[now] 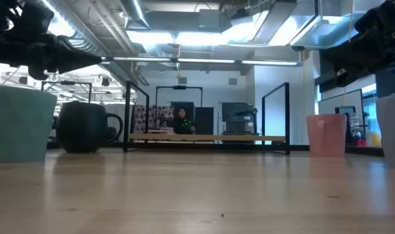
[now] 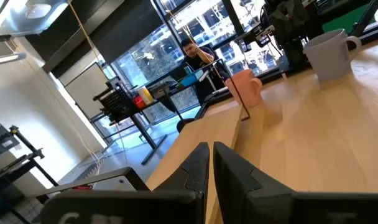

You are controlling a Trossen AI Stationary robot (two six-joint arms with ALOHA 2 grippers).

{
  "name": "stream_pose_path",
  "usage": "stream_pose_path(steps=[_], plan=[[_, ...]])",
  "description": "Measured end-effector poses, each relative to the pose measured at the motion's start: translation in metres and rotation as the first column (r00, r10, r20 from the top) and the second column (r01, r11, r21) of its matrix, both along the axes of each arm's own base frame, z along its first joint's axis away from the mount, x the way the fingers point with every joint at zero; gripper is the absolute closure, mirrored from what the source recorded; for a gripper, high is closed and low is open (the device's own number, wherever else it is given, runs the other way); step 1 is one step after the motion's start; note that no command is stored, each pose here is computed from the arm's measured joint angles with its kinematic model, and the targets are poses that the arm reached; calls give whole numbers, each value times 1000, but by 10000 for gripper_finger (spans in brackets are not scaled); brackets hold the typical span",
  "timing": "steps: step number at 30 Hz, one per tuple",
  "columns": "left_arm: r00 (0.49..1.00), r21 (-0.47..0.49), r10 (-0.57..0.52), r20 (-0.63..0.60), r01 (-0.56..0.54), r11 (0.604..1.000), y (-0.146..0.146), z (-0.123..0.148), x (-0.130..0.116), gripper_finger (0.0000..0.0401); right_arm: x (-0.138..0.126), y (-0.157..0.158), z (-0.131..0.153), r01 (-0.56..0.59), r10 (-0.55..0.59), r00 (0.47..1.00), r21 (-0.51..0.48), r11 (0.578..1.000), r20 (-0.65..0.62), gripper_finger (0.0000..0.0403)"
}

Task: Place coffee mugs
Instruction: Put the pink mug on the shelf

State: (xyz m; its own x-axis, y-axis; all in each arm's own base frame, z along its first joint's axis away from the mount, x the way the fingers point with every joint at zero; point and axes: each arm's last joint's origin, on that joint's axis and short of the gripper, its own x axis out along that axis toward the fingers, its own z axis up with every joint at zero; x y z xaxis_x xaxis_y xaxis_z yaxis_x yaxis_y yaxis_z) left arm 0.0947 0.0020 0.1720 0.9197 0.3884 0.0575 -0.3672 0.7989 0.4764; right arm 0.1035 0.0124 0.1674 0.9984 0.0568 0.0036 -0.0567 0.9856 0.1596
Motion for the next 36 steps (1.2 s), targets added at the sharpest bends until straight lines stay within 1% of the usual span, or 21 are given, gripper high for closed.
stream_pose_path(steps=[4, 6, 9, 11, 12, 14, 16, 18, 21, 23, 24, 27, 29, 32, 36], plan=[[1000, -7, -3, 3, 3, 1000, 0, 0, 0, 384, 0, 0, 2, 6, -7, 1000, 64, 998, 17, 395], [999, -57, -28, 37, 30, 998, -1, 1, 0, 384, 0, -1, 5, 21, -27, 999, 132, 991, 40, 395], [981, -164, -103, 164, 131, 978, -3, 9, 0, 384, 0, -2, 9, 43, -65, 995, 268, 963, 74, 395], [960, -212, -115, 254, 171, 962, -3, 15, -1, 384, -1, -3, 11, 55, -92, 991, 341, 938, 92, 395], [945, -250, -111, 307, 193, 949, -3, 18, -2, 384, -1, -3, 12, 58, -101, 990, 361, 931, 101, 395], [901, -356, -82, 426, 250, 901, -2, 25, -4, 383, -1, -3, 13, 59, -109, 988, 379, 924, 111, 395], [824, -475, 9, 567, 317, 821, 0, 33, -8, 384, -1, -4, 13, 65, -116, 987, 382, 922, 111, 395], [750, -557, 119, 650, 364, 746, 3, 39, -12, 384, -1, -3, 13, 56, -106, 988, 384, 922, 112, 395], [659, -613, 236, 714, 426, 665, 5, 44, -16, 384, -1, -3, 13, 45, -92, 990, 368, 929, 110, 395], [578, -612, 292, 762, 496, 616, 7, 49, -21, 383, -1, -3, 12, 51, -92, 990, 338, 940, 109, 395], [548, -605, 308, 777, 517, 606, 7, 51, -23, 384, -1, -3, 12, 53, -93, 990, 328, 943, 109, 395], [478, -583, 346, 807, 553, 595, 8, 56, -28, 384, -1, -3, 12, 53, -93, 990, 326, 944, 108, 395], [430, -579, 390, 815, 566, 586, 10, 59, -31, 384, -1, -3, 12, 53, -93, 990, 330, 943, 107, 395], [378, -573, 435, 817, 614, 543, 11, 60, -34, 383, -1, -3, 12, 53, -93, 990, 329, 943, 107, 395], [348, -555, 458, 818, 688, 468, 11, 60, -34, 384, -1, -2, 12, 37, -76, 991, 326, 945, 106, 395]])
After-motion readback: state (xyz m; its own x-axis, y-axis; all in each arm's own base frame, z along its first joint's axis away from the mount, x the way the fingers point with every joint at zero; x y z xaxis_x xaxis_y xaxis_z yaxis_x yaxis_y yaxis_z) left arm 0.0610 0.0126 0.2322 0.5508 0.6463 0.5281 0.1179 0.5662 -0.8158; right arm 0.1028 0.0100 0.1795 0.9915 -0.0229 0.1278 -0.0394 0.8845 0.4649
